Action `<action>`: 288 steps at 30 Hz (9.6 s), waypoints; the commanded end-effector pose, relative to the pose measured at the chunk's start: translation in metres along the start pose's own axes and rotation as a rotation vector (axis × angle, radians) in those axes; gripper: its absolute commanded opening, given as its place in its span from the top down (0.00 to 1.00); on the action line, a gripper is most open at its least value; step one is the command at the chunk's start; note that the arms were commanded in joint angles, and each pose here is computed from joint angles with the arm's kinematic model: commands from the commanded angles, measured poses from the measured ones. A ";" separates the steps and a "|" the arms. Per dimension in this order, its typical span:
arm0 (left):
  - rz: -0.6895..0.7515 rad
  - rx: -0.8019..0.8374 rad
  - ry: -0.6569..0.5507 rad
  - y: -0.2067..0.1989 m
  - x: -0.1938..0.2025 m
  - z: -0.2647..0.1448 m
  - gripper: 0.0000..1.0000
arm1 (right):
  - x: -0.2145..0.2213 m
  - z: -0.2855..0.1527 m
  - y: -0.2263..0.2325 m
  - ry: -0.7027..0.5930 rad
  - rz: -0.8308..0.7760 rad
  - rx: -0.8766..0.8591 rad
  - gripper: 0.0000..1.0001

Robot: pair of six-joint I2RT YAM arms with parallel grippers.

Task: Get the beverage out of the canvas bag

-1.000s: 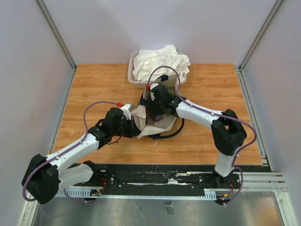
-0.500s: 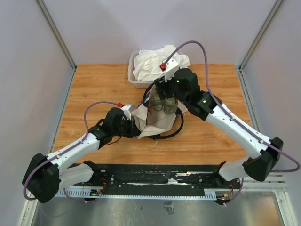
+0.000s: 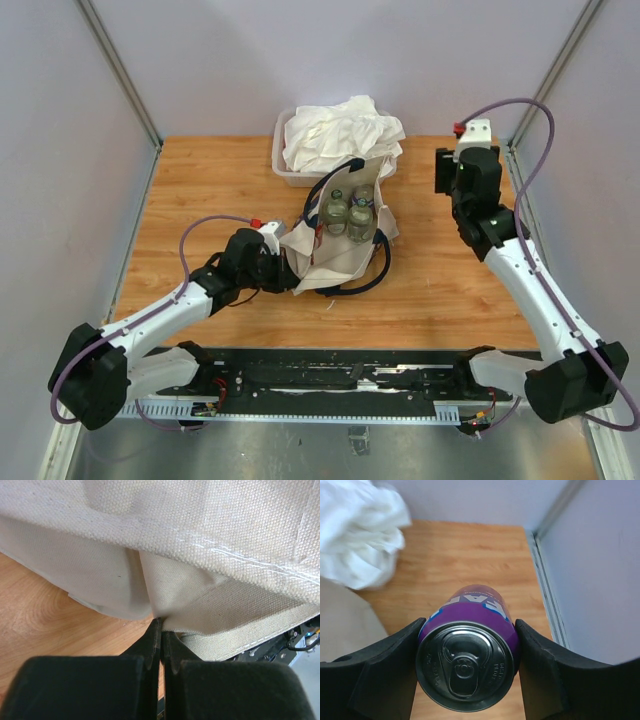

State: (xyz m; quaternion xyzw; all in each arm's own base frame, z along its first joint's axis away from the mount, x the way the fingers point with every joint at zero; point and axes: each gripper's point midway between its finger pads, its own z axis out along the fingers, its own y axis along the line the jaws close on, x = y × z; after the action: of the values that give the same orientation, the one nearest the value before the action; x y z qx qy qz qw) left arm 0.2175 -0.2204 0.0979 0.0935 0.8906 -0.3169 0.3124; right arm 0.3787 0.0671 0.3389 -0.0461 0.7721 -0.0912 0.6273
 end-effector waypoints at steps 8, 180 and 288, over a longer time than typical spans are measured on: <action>0.002 -0.065 0.097 0.015 0.023 -0.001 0.93 | 0.129 0.041 -0.037 0.112 0.228 0.147 0.99; 0.074 -0.102 0.133 0.022 0.018 0.006 0.59 | 0.097 -0.048 0.010 0.135 0.221 0.012 0.99; 0.113 -0.146 0.062 0.025 -0.002 0.001 0.58 | 0.173 0.124 0.166 0.449 0.096 -0.127 0.13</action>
State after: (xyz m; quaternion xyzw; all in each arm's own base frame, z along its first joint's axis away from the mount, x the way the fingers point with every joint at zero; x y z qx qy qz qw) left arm 0.2341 -0.2111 0.1039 0.1322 0.8978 -0.2595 0.3303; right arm 0.4537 0.2099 0.1294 -0.0575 0.8933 -0.0054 0.4457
